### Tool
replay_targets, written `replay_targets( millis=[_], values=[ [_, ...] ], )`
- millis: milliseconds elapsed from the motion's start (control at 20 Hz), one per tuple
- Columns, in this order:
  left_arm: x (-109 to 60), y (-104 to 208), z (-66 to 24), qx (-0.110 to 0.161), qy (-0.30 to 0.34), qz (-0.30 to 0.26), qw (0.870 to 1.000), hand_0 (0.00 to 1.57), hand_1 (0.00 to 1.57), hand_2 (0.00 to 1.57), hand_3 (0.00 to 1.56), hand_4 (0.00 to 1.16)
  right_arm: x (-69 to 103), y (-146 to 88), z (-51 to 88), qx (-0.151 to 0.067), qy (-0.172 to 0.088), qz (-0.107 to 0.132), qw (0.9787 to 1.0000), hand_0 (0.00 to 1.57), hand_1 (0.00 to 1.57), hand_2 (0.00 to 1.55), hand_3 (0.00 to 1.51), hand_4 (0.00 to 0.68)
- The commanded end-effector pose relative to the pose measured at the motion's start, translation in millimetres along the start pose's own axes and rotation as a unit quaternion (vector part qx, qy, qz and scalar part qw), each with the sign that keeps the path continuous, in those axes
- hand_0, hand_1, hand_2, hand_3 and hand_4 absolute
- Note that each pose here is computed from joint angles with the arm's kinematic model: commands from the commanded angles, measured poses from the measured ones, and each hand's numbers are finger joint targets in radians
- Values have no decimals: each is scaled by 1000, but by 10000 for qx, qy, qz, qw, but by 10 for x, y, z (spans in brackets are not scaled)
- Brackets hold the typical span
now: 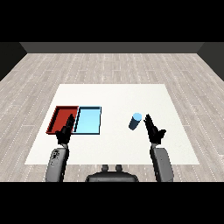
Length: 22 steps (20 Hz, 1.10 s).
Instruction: Pick the blue can and put it in the blue box
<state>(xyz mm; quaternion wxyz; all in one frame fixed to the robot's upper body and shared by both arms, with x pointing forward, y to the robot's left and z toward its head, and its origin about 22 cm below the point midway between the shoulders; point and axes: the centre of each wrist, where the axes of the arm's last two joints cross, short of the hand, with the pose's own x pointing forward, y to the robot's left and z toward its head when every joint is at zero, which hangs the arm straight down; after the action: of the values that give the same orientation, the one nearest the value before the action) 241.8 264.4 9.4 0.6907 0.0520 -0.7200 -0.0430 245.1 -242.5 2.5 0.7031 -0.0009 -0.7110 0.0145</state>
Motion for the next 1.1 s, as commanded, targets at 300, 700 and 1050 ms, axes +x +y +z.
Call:
replay_targets(
  millis=[300, 700, 1050],
  values=[
    [94, -211, 15, 255, -1231, 691, 9897, 0, 0, 0, 0, 0, 121, 101, -341, 509, -966, -328, 9935, 0, 0, 0, 0, 0],
    [-159, -123, 59, 182, -1469, 633, 9870, 0, 0, 0, 0, 0, -87, -158, -450, 679, -1281, -415, 9886, 0, 0, 0, 0, 0],
    [-88, -61, 29, 167, -1522, 617, 9863, 0, 0, 0, 0, 0, 23, -256, -536, 619, -1311, -422, 9885, 0, 0, 0, 0, 0]
  ],
)
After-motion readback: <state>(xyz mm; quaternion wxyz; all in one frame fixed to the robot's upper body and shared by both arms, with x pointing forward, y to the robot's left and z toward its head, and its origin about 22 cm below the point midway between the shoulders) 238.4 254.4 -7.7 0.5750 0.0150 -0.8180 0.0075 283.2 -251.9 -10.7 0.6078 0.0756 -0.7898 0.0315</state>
